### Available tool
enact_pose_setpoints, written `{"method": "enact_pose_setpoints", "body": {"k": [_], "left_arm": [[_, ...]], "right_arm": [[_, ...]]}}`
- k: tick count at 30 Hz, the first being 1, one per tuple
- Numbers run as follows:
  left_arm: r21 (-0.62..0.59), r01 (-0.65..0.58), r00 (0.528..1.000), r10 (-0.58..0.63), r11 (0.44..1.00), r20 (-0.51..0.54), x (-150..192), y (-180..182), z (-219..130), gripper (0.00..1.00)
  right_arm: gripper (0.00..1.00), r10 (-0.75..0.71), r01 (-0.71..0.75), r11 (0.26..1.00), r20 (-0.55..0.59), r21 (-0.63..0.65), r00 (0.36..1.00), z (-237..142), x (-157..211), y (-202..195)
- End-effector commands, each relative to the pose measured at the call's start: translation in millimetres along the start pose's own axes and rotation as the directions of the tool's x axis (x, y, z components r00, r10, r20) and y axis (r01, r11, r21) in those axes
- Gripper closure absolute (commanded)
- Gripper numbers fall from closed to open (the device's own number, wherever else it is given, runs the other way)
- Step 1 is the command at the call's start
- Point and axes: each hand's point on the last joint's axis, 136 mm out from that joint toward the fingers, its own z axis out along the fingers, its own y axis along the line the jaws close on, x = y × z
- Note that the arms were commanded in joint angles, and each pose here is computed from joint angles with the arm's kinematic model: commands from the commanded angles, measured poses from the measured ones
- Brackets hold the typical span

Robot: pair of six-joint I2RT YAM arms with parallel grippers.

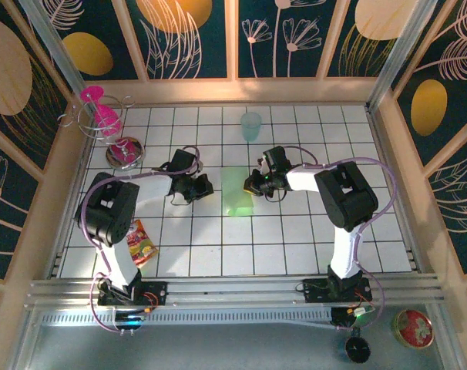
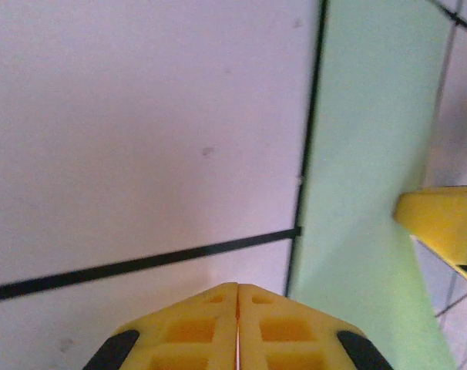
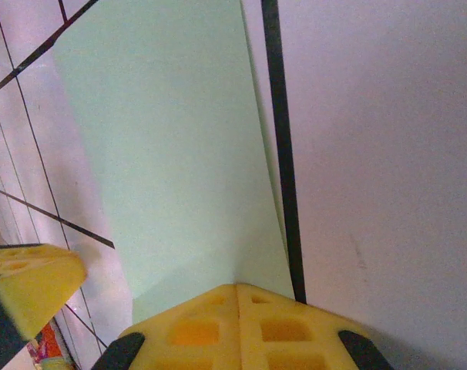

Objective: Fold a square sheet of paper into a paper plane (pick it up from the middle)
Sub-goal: First fold the square sheet of paper in half at the center of the table.

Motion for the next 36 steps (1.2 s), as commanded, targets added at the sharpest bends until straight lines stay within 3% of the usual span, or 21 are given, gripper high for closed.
{"method": "enact_pose_setpoints", "body": {"k": [1,5,11,18,26,29,33,36], "left_arm": [[0.094,-0.021,1.0,0.02,0.995,0.018,1.7,-40.6,-6.5,0.92],[0.131,-0.047,0.998,0.052,0.99,-0.029,13.0,-67.4,14.6,0.92],[0.13,-0.005,0.994,0.018,0.992,-0.105,31.0,-61.1,37.0,0.92],[-0.036,0.01,0.986,-0.016,0.999,-0.166,62.6,-5.2,40.8,0.92],[-0.219,0.012,0.989,-0.044,0.976,-0.14,81.1,51.5,15.7,0.92],[-0.207,-0.004,0.996,-0.015,0.978,-0.09,66.2,37.5,2.4,0.92],[0.011,-0.008,1.0,0.008,1.0,-0.02,39.7,-29.5,-14.1,0.9],[0.088,-0.027,0.999,0.029,0.996,-0.018,34.9,-60.3,-10.8,0.9]], "right_arm": [[0.93,0.208,-0.126,0.882,-0.136,0.454,0.969,12.2,79.8,-140.0],[0.93,0.209,-0.126,0.882,-0.136,0.454,0.968,12.5,79.9,-140.5],[0.93,0.209,-0.126,0.881,-0.135,0.456,0.969,12.1,79.8,-141.3],[0.93,0.207,-0.124,0.881,-0.138,0.456,0.969,12.8,79.9,-141.8],[0.94,0.207,-0.123,0.882,-0.139,0.456,0.968,12.9,82.1,-143.8],[0.93,0.207,-0.122,0.881,-0.14,0.456,0.968,13.1,82.8,-144.4],[0.93,0.203,-0.119,0.883,-0.14,0.454,0.969,12.7,82.7,-144.2],[0.94,0.2,-0.117,0.882,-0.138,0.456,0.97,12.0,82.4,-144.2]]}}
